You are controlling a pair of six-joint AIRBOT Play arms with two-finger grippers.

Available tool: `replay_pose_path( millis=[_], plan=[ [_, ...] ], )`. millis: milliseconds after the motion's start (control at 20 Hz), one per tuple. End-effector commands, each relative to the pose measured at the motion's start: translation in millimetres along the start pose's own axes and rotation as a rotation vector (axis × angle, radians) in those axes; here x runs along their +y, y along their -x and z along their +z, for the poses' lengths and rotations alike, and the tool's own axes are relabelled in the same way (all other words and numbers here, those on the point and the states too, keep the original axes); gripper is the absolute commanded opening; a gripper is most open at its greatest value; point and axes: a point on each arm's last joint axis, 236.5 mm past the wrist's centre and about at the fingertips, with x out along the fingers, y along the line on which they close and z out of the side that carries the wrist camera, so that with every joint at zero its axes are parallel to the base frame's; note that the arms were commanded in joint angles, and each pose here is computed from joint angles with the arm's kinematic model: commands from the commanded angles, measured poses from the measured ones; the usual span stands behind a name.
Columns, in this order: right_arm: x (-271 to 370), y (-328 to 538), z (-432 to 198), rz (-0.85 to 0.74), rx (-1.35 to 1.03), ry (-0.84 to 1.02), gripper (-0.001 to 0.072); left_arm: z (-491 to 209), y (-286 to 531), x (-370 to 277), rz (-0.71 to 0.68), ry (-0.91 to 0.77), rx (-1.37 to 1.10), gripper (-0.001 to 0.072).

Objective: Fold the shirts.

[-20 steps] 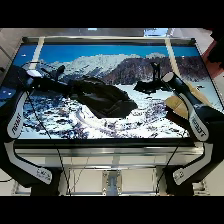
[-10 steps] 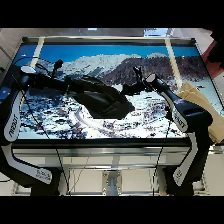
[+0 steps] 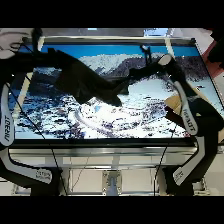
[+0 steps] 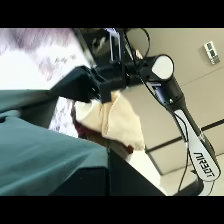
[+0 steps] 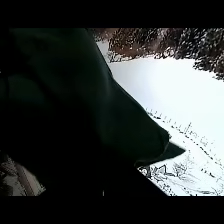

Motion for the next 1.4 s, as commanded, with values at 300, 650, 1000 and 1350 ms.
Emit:
replay_pose_path(
  millis=[300,650,1000,1350],
  plan=[
    [183,298,25,-0.218,-0.434,0.419,0.0017,33,29,-98,0.239,-0.318,-0.043,0.0011],
    [216,145,-93,0.024,0.088,0.365,0.0016,-36,96,103,1.112,-0.161,0.329,0.0011],
    [217,-71,-274,0.186,0.542,0.229,0.0025,-68,63,255,1.156,-0.051,0.330,0.0013],
    [167,-64,-227,0.047,0.464,0.339,0.0400,35,84,216,1.174,-0.182,0.055,0.0570]
  ],
)
